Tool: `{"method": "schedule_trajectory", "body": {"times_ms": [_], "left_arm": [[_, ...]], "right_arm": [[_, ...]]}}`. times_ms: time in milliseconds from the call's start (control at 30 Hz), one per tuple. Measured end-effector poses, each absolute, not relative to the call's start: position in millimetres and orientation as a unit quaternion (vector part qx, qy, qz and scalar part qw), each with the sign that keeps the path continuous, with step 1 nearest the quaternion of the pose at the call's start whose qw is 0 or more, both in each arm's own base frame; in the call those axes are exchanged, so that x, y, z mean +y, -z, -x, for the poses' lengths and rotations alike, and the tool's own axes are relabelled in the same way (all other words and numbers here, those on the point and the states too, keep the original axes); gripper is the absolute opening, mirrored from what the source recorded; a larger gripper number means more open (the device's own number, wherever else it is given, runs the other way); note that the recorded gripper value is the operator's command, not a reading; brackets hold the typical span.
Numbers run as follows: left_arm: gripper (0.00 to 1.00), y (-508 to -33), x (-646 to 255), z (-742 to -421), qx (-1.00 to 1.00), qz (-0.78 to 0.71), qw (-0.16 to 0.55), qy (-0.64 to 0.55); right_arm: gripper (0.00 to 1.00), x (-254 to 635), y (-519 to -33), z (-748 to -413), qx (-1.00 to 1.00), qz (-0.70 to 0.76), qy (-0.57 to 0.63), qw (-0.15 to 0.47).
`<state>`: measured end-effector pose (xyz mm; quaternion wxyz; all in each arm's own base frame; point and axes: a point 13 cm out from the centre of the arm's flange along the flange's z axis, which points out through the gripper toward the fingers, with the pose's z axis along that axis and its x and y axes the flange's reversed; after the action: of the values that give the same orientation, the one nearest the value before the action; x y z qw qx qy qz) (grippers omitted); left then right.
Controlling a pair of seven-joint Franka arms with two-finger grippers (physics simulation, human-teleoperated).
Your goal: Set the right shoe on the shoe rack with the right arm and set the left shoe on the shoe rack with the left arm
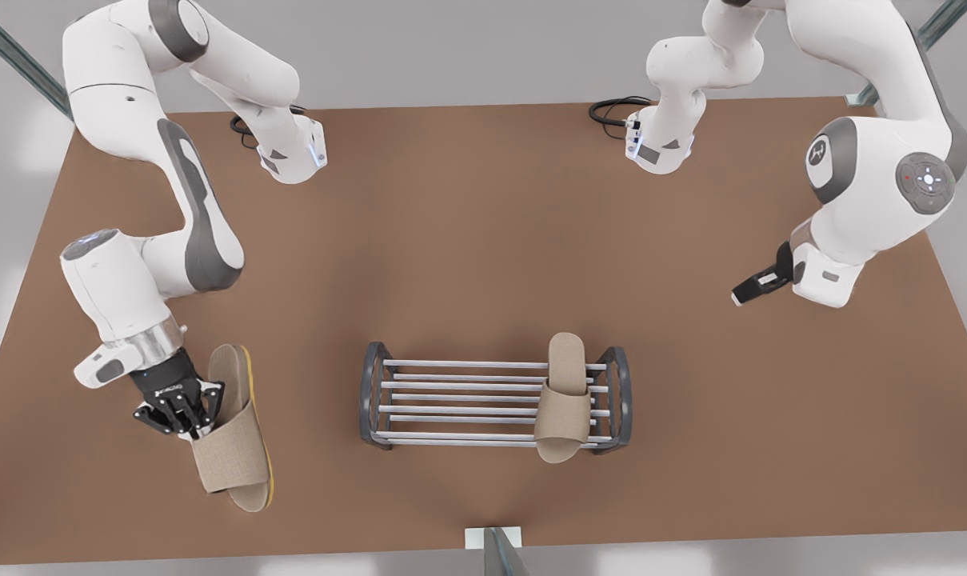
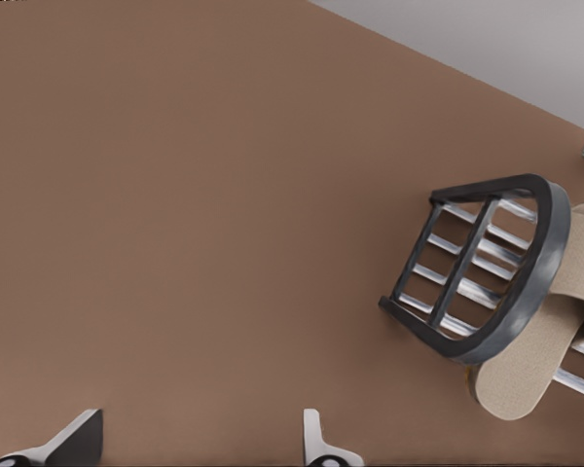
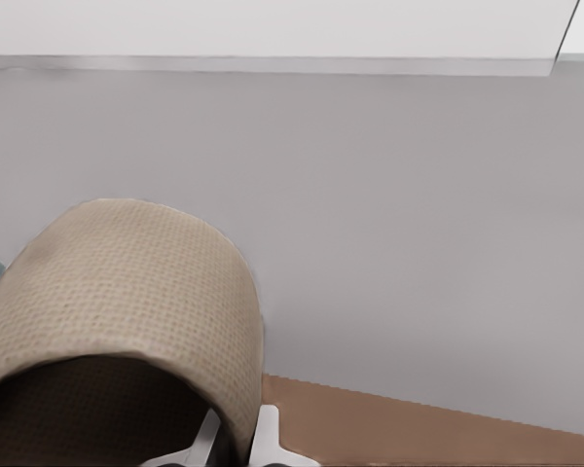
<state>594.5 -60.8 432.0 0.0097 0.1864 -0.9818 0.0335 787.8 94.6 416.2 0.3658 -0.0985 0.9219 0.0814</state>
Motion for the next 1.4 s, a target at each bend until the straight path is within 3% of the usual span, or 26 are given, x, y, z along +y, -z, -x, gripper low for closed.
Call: {"method": "schedule_trajectory", "body": {"times_ms": [167,300,400,533,667,900,1133,1400], "left_arm": [[1.00,-433,-57,-597,-0.990,-0.134,-0.004,-0.034],[1.00,-436,-53,-602,-0.995,-0.099,-0.016,-0.026],[1.00,-439,-44,-599,-0.996,-0.083,-0.014,-0.022],[1.00,-443,-11,-595,-0.996,-0.087,-0.007,-0.020],[1.00,-448,-10,-594,-0.997,-0.072,-0.005,-0.021],[1.00,-445,-17,-592,-0.999,-0.044,0.003,-0.020],[1.00,-443,3,-593,-0.999,-0.045,0.004,-0.019],[1.00,-439,38,-591,-0.997,-0.067,0.010,-0.025]], "right_arm": [[0.21,223,-412,-729,0.948,0.156,-0.092,0.262],[0.21,287,-477,-740,0.951,0.154,-0.070,0.260],[0.21,317,-477,-731,0.960,0.124,0.011,0.249],[0.21,377,-445,-696,0.967,0.088,0.067,0.228],[0.21,389,-393,-706,0.963,0.018,0.115,0.243],[0.21,426,-385,-710,0.945,-0.078,0.084,0.308],[0.21,444,-316,-699,0.940,-0.133,0.070,0.307],[0.21,406,-253,-706,0.933,-0.169,0.056,0.314]]}}
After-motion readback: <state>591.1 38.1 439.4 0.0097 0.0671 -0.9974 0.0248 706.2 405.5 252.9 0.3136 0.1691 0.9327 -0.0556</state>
